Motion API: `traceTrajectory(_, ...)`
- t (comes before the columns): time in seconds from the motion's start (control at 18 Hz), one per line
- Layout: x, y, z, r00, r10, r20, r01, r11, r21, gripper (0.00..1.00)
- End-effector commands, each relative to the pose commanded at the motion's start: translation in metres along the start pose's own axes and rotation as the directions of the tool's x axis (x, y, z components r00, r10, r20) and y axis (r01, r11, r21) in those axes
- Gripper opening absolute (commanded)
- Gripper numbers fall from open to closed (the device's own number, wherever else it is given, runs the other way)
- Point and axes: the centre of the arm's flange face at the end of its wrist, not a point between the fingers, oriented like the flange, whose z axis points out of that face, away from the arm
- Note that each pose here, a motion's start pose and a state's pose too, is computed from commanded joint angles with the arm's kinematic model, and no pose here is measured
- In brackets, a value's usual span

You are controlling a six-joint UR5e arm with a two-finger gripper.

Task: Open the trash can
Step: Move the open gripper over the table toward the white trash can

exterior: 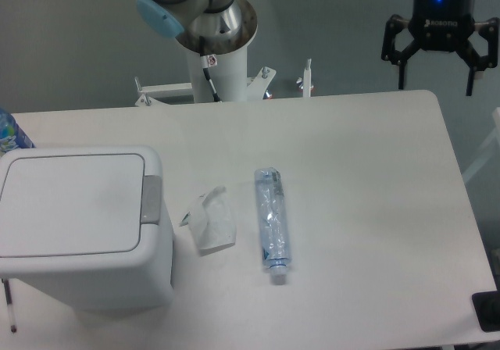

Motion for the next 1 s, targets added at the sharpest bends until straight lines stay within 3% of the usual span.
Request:
traceTrajectory(0.28,-0.001,-0.003,-0.005,1.000,-0.010,0.011,0.010,1.000,0.008,1.00)
traceTrajectory(0.39,-0.001,-0.006,-0.007,0.993,-0.118,0.011,0.117,0.993,0.013,1.00)
traceTrajectory(0.5,0.005,-0.031,-0.003,0.969,-0.247,0.000,0.247,0.969,0.028,1.00)
traceTrajectory(0.67,0.012,-0.071,0.003,0.927,-0.373,-0.025,0.374,0.926,0.049,1.00)
traceTrajectory(0.89,0.036,-0.108,0.010,0.906,-0.420,-0.048,0.422,0.903,0.079,1.00)
traceTrajectory(1.0,0.050,-0.124,0.012,0.882,-0.466,-0.075,0.471,0.879,0.080,1.00)
